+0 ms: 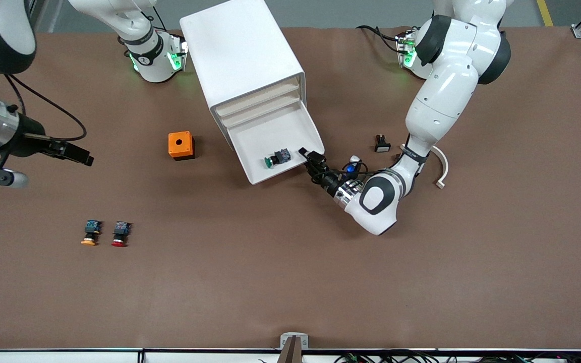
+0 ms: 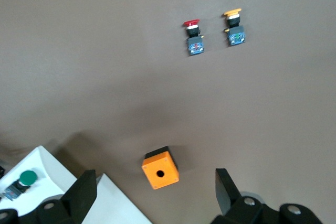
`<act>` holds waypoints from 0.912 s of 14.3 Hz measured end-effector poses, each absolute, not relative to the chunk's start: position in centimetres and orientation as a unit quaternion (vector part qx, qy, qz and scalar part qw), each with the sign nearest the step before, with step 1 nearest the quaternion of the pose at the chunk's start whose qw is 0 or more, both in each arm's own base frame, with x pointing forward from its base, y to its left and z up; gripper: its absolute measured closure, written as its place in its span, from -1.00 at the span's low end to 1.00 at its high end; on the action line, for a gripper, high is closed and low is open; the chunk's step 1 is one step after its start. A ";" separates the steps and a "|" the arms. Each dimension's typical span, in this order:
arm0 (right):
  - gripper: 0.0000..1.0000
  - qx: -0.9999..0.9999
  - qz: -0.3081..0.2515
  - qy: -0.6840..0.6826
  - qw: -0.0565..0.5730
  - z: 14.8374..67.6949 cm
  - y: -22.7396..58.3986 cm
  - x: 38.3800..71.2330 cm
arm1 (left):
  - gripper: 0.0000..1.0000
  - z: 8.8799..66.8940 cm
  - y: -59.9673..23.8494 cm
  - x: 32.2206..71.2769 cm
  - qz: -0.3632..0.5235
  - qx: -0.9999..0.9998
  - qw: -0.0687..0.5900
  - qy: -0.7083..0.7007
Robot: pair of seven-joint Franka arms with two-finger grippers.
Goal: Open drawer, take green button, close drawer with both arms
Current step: 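Move the right gripper over the open drawer toward the green button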
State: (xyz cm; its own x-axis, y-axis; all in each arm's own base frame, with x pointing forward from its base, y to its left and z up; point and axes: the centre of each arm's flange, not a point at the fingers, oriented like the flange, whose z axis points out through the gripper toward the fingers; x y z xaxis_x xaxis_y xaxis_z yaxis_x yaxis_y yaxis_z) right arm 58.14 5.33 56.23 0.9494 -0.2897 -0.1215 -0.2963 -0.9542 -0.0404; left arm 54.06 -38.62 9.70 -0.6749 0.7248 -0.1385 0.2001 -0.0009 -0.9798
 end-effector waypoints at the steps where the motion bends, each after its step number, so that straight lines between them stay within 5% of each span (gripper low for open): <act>1: -1.00 -0.985 0.058 0.161 0.027 56.2 6.8 58.0 | -0.33 10.0 -38.6 54.6 0.620 -0.354 0.195 -0.673; 4: -1.00 -0.978 0.055 0.202 0.022 56.2 11.6 57.4 | -0.96 11.3 -37.3 56.8 0.629 -0.415 0.114 -0.648; 9: -1.00 -0.962 0.050 0.269 0.016 54.7 18.1 56.5 | -0.99 14.4 -33.3 61.2 0.589 -0.565 -0.043 -0.577; 13: -1.00 -0.944 0.046 0.327 0.011 50.6 24.2 55.5 | -0.99 17.7 -31.7 64.1 0.495 -0.688 -0.094 -0.522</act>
